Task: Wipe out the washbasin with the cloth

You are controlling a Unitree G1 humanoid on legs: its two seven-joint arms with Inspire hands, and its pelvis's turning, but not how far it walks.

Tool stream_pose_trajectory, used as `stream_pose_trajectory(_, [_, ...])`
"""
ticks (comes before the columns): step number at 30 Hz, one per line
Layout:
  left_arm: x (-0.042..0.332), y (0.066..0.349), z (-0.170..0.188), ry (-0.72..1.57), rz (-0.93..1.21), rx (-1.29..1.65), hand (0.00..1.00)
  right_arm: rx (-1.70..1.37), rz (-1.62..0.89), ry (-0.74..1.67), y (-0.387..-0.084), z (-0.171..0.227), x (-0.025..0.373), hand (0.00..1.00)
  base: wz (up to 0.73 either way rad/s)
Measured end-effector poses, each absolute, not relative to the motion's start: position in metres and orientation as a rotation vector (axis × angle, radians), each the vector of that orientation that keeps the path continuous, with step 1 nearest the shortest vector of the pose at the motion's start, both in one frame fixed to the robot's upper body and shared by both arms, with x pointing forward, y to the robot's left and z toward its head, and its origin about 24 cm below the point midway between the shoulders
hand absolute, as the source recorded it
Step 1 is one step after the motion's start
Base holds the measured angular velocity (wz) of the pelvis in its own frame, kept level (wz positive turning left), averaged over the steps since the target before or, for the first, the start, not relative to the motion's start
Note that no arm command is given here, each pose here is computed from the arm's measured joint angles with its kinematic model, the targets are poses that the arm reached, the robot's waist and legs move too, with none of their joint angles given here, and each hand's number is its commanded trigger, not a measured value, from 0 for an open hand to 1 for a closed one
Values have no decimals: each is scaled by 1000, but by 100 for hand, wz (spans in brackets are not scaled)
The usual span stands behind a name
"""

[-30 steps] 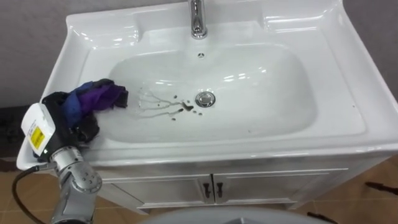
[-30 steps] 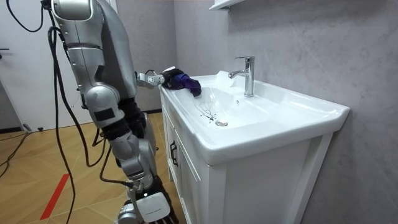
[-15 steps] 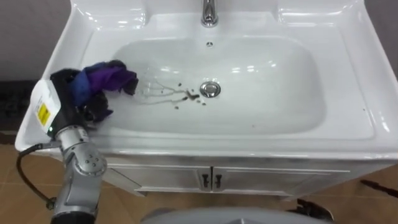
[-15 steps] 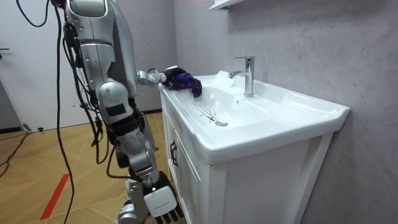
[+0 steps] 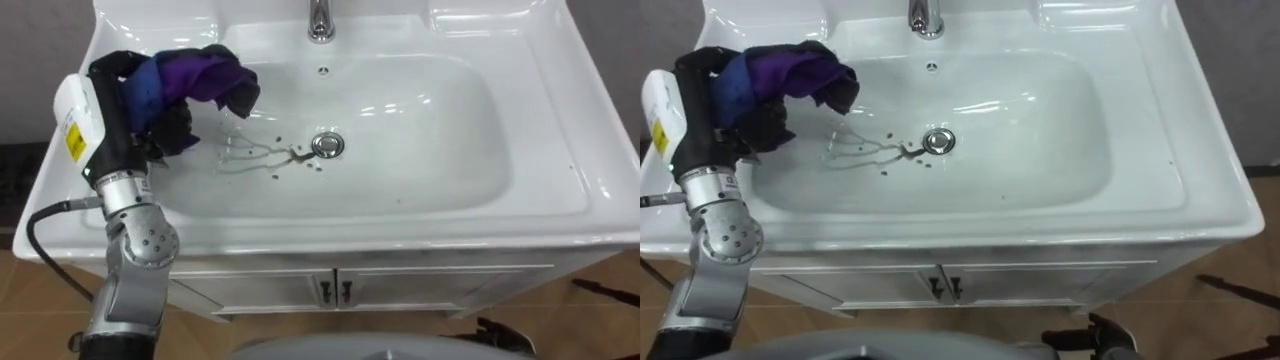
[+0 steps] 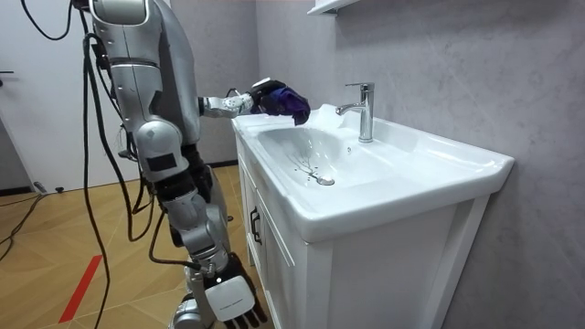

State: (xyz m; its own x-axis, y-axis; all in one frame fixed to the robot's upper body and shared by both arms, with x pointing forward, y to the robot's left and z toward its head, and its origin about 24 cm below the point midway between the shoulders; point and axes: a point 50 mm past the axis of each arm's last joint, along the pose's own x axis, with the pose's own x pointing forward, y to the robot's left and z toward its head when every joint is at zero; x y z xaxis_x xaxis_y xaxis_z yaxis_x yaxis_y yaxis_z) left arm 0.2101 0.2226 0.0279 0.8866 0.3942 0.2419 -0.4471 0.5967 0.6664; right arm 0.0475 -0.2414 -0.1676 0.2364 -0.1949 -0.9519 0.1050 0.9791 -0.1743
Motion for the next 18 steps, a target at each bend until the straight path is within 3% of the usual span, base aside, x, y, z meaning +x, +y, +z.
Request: stream_pose_trajectory(18, [208, 203, 7, -10, 328, 844, 100, -69, -206, 1315, -239, -168, 46, 0, 0])
